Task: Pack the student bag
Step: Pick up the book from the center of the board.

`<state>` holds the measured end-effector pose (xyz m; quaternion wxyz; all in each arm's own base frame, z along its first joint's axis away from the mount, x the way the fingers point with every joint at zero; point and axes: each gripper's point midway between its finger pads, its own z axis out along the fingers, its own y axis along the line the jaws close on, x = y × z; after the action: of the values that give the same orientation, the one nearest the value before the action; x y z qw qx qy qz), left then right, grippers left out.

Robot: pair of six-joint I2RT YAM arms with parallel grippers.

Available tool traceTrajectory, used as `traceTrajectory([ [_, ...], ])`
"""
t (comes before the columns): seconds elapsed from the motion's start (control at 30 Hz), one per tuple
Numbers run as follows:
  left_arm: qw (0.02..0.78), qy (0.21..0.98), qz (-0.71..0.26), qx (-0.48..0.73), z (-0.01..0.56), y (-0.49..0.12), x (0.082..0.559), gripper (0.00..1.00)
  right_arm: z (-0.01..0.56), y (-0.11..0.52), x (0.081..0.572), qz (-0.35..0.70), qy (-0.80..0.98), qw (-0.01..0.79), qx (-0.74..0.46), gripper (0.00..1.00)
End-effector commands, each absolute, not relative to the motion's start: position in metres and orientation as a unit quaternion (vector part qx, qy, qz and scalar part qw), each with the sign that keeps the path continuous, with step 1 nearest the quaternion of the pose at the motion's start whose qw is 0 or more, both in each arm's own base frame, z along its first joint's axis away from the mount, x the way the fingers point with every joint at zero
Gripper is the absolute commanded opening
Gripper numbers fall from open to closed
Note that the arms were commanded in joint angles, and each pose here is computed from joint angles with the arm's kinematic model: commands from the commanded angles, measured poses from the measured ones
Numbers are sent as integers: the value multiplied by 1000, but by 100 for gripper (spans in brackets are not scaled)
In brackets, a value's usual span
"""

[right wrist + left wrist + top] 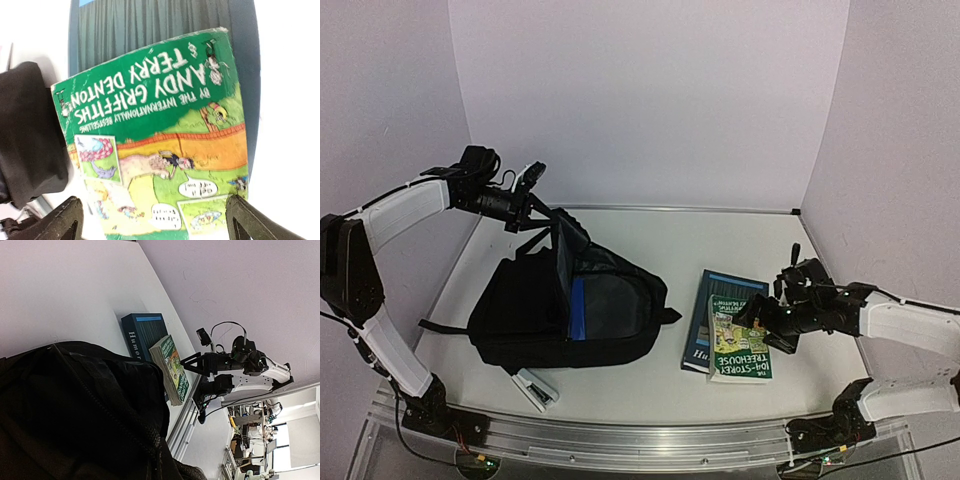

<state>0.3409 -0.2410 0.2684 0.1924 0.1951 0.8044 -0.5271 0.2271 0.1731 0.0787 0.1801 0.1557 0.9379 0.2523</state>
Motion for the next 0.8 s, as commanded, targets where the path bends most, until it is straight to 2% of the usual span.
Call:
traceTrajectory([
  [0.0,219,790,-532,213,281,-241,345,0,63,171,197,282,933,131,181,98],
  [0.27,217,789,-534,213,281,-242,344,0,64,149,186,273,920,151,236,98],
  [0.47,213,788,-538,211,280,-243,345,0,85,115,191,183,932,193,245,98],
  [0.6,212,788,-539,210,280,-243,345,0,70,118,183,172,943,162,235,98],
  [0.77,213,787,-539,211,281,-242,345,0,59,132,176,208,944,135,217,98],
])
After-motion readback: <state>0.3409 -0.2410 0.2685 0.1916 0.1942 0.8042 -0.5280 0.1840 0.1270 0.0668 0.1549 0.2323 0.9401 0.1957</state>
